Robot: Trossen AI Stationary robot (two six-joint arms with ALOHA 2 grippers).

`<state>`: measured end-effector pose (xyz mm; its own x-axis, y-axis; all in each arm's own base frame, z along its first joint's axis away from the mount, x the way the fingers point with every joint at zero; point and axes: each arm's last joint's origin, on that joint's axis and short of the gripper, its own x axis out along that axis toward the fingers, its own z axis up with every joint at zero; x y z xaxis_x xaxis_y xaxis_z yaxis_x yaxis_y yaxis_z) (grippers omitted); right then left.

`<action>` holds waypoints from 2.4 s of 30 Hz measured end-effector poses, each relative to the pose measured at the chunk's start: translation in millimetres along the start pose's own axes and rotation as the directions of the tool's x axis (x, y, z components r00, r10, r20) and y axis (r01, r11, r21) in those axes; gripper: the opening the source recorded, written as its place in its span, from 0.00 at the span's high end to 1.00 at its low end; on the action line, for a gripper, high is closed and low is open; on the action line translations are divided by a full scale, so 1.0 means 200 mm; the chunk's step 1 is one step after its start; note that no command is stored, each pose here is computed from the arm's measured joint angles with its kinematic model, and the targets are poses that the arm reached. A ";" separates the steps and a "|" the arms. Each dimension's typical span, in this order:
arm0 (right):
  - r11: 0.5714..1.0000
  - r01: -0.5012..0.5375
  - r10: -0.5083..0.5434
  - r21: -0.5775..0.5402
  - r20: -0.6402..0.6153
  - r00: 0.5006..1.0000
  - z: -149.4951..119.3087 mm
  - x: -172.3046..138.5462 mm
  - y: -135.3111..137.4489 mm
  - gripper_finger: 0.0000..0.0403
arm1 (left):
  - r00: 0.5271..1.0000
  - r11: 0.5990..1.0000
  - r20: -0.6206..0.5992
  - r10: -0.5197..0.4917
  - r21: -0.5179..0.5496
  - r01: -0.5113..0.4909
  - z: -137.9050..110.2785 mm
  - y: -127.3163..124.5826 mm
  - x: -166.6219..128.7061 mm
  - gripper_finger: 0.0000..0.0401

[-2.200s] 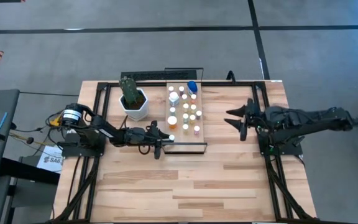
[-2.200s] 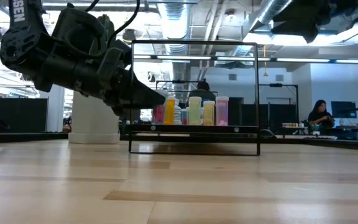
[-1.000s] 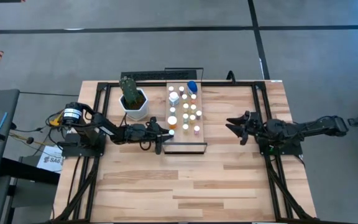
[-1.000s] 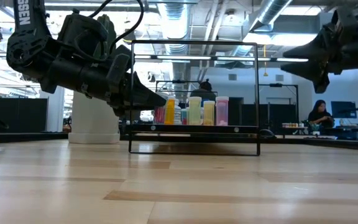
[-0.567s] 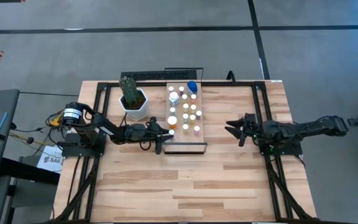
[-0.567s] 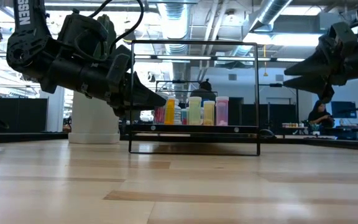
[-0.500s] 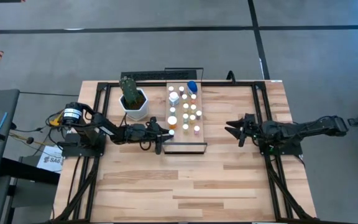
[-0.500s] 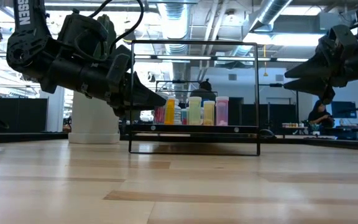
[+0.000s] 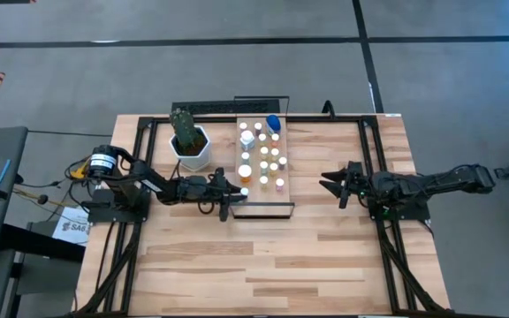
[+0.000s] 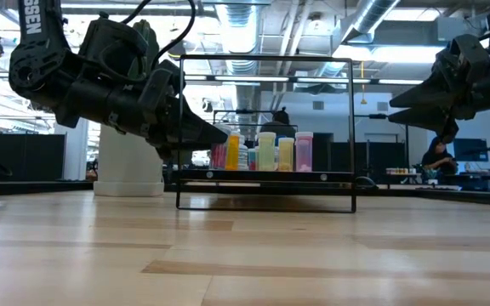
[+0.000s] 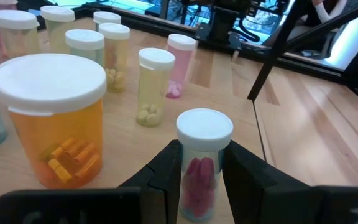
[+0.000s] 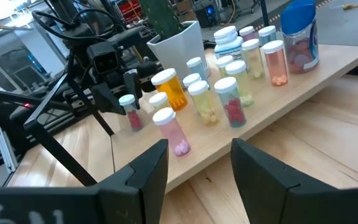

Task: Pick and place medicine bottles onto shelf by color
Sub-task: Put the blue pill bottle on the shelf, then return to Home Position

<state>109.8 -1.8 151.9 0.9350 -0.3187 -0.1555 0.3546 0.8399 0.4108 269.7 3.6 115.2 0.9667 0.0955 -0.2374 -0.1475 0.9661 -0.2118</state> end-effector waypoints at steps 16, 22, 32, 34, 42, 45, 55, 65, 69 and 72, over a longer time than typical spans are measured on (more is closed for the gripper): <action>1.000 0.002 -0.002 -0.001 -0.003 1.000 0.00 0.00 0.00 0.51 | 1.000 0.999 -0.029 0.010 -0.032 -0.011 -0.02 0.00 0.00 0.68; 1.000 0.002 -0.002 -0.002 -0.003 1.000 0.00 0.00 0.00 0.51 | 1.000 0.999 -0.023 0.007 -0.033 -0.008 -0.01 0.00 0.00 0.61; 1.000 0.002 -0.002 -0.002 -0.004 1.000 0.00 0.00 0.00 0.51 | 1.000 0.994 -0.006 -0.008 -0.110 0.007 -0.03 0.01 -0.04 0.53; 1.000 0.002 -0.002 -0.002 -0.003 1.000 0.00 0.00 0.00 0.51 | 1.000 0.993 0.017 -0.015 -0.118 0.016 -0.04 0.01 -0.07 0.52; 1.000 0.002 -0.002 -0.002 -0.004 1.000 0.00 0.00 0.00 0.51 | 0.998 0.992 0.057 -0.016 -0.122 0.023 -0.05 0.03 -0.26 0.51; 1.000 0.002 -0.002 -0.002 -0.004 1.000 0.00 0.00 0.00 0.51 | 0.996 0.992 0.084 -0.023 -0.125 0.033 -0.04 0.04 -0.34 0.51; 1.000 0.000 0.000 -0.002 -0.005 1.000 0.00 0.00 0.00 0.51 | 0.952 0.966 0.287 -0.107 -0.195 0.168 0.07 0.02 -0.55 0.51; 1.000 -0.012 0.012 -0.002 -0.013 1.000 -0.01 0.00 0.00 0.51 | 0.887 0.990 0.455 -0.079 -0.067 0.123 0.19 0.02 -0.66 0.51; 1.000 -0.012 0.012 -0.002 -0.013 1.000 -0.01 0.00 0.00 0.51 | 0.885 0.990 0.460 -0.077 -0.073 0.124 0.20 0.02 -0.68 0.52; 1.000 -0.013 0.013 -0.002 -0.013 1.000 0.00 0.00 0.00 0.51 | 0.898 0.992 0.435 -0.063 -0.072 0.105 0.19 0.02 -0.69 0.52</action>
<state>109.9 -1.3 151.1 0.9393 -0.3026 -0.1617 0.3428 0.8447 0.4110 142.8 3.4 182.8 0.9687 0.1290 0.2121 -0.0602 0.9510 -0.3032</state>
